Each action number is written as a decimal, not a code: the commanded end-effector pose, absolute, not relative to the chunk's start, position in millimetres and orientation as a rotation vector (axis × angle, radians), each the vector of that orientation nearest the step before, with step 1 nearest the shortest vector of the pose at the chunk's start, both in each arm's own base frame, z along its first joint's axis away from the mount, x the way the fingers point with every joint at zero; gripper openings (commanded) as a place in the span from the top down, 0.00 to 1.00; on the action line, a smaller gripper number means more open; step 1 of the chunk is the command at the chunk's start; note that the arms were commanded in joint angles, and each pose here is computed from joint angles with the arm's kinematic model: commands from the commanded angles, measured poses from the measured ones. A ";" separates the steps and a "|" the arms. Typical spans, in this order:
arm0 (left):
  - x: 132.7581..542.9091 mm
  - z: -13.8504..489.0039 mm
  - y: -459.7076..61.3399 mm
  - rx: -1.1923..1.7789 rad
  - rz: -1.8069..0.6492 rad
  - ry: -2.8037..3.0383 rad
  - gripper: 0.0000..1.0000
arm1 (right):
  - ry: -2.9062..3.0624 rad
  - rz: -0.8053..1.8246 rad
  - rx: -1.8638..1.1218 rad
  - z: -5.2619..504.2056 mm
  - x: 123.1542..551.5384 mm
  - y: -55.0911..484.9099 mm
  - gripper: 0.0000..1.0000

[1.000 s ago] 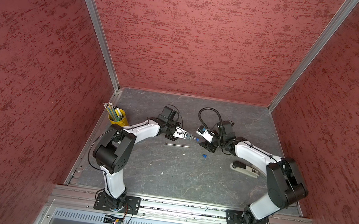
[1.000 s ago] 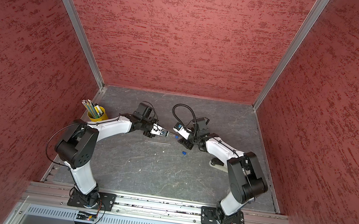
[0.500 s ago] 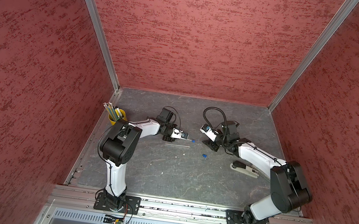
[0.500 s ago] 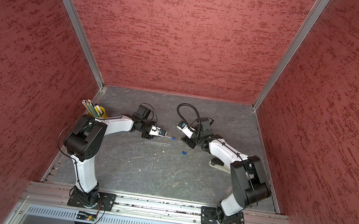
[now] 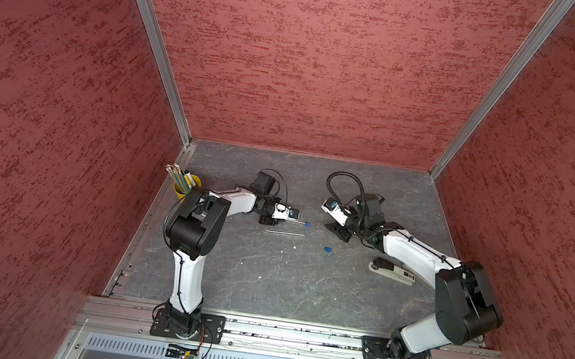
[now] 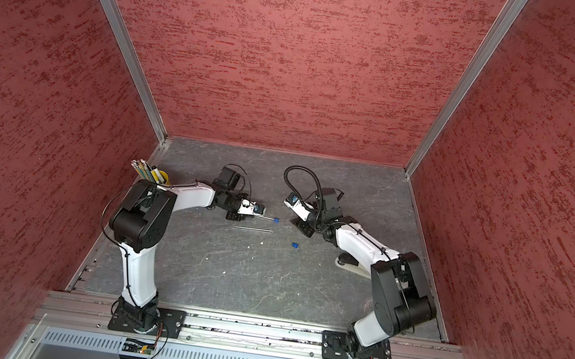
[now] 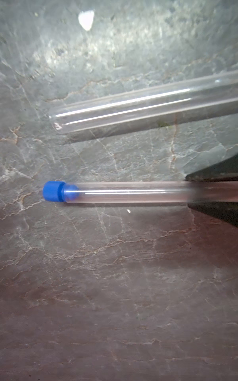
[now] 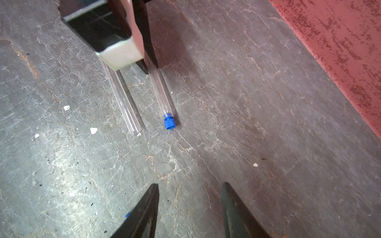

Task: Insert stoppers into test tubes
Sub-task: Place the test tube at the center of the board, then pick up the test tube at the center of the board.

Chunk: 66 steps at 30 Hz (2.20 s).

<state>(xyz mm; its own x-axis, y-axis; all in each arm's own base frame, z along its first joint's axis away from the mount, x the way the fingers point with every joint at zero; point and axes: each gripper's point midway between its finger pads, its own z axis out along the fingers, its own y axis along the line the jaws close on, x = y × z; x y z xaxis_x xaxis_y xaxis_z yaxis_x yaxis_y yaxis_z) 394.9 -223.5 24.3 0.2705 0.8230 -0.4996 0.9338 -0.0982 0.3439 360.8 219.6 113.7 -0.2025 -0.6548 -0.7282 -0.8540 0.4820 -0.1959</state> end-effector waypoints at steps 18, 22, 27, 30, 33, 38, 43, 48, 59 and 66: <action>392.3 29.6 -221.4 1.964 -0.257 1.604 0.69 | 1.933 0.275 -1.221 118.3 356.3 209.1 0.48; 392.1 34.5 -220.2 1.962 -0.248 1.604 0.61 | 1.949 0.283 -1.217 110.5 356.0 209.2 0.48; 390.7 41.2 -219.8 1.947 -0.246 1.612 0.58 | 1.946 0.282 -1.203 111.4 354.9 208.0 0.48; 389.4 44.7 -219.4 1.936 -0.235 1.612 0.58 | 1.953 0.277 -1.200 110.6 353.6 206.5 0.48; 388.0 49.1 -220.1 1.928 -0.226 1.609 0.57 | 1.952 0.273 -1.189 111.2 352.1 204.8 0.48; 384.3 55.7 -218.3 1.918 -0.214 1.622 0.57 | 1.966 0.261 -1.180 108.6 349.5 201.4 0.48; 378.4 62.4 -217.1 1.912 -0.203 1.632 0.57 | 1.973 0.258 -1.174 104.7 349.0 200.3 0.48; 369.5 67.5 -216.3 1.908 -0.189 1.648 0.57 | 1.969 0.257 -1.172 103.0 349.5 200.2 0.48; 340.1 73.5 -224.5 1.913 -0.193 1.700 0.57 | 1.987 0.279 -1.136 99.1 344.6 199.3 0.48; 324.0 68.3 -227.6 1.912 -0.229 1.747 0.57 | 1.988 0.254 -1.147 98.0 341.7 195.2 0.49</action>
